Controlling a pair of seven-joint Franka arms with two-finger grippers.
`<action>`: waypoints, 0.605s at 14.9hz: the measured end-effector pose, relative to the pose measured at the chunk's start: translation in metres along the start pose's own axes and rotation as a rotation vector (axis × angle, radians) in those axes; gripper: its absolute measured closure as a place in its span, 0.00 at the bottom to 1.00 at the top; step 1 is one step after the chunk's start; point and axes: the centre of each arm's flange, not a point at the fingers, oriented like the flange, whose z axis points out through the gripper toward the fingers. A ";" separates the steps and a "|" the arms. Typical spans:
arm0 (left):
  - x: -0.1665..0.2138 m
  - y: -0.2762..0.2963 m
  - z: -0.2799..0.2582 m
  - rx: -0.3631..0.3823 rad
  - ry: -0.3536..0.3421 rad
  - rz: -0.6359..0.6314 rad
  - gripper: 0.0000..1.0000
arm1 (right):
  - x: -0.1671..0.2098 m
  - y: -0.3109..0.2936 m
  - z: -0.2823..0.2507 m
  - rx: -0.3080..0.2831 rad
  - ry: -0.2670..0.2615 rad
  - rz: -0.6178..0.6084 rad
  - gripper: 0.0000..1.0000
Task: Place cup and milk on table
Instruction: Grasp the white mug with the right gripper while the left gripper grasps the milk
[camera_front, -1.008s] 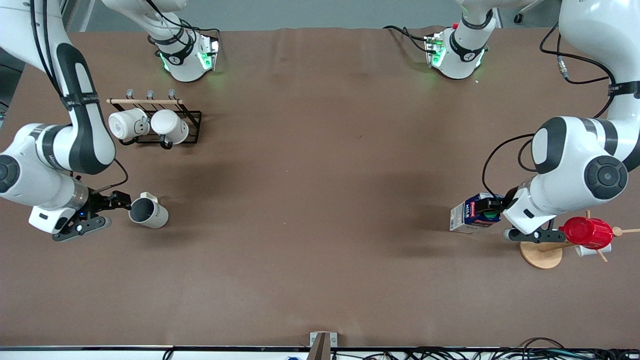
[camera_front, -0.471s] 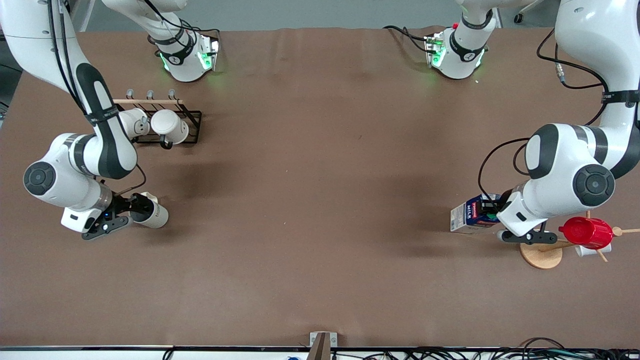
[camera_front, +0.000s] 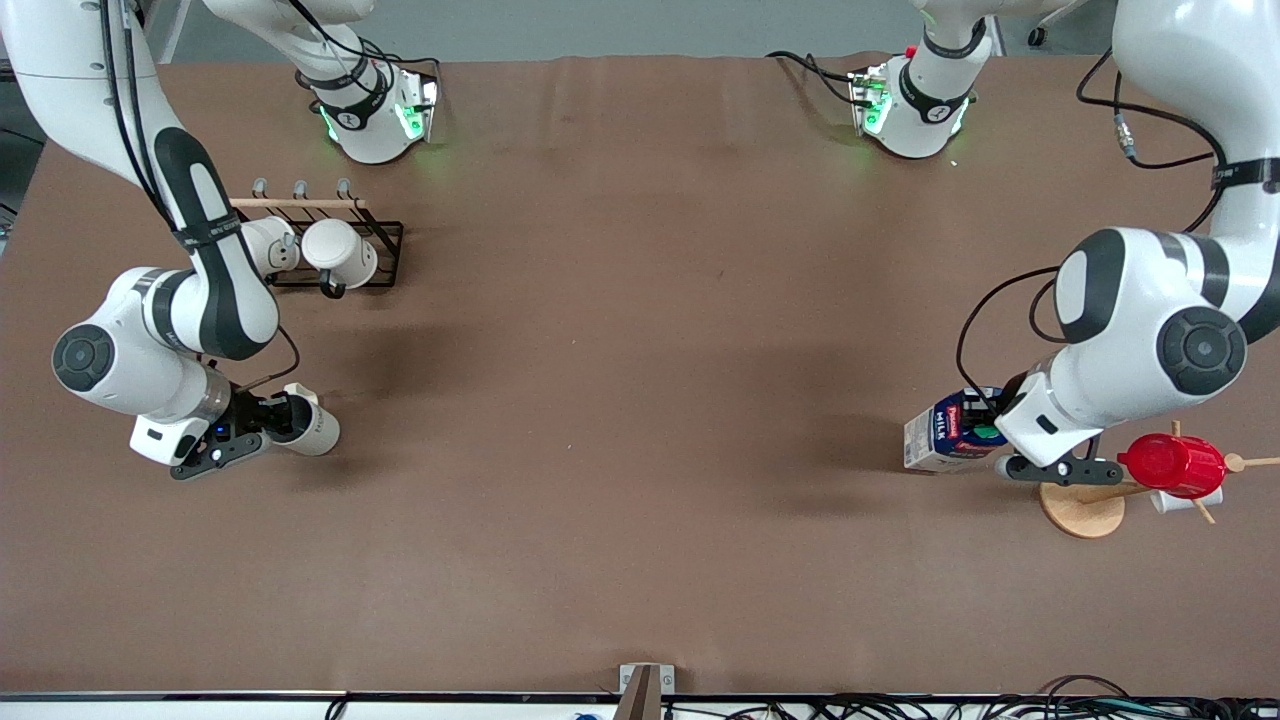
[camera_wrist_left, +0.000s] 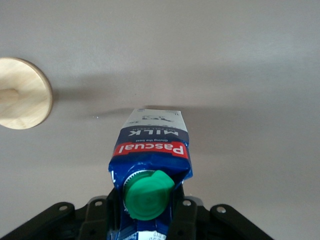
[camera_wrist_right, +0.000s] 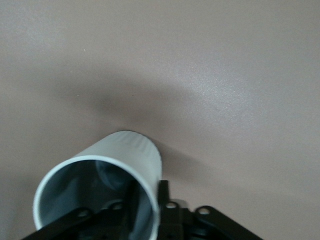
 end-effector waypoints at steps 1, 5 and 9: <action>-0.002 0.005 -0.019 0.002 0.005 0.007 0.62 | 0.000 0.000 0.000 0.002 0.000 0.002 0.95; -0.014 0.012 -0.087 0.007 0.039 0.016 0.62 | 0.001 -0.003 -0.008 0.049 -0.046 0.063 0.96; -0.024 0.012 -0.117 0.011 0.053 0.015 0.62 | 0.029 -0.049 -0.075 0.082 -0.041 0.226 0.96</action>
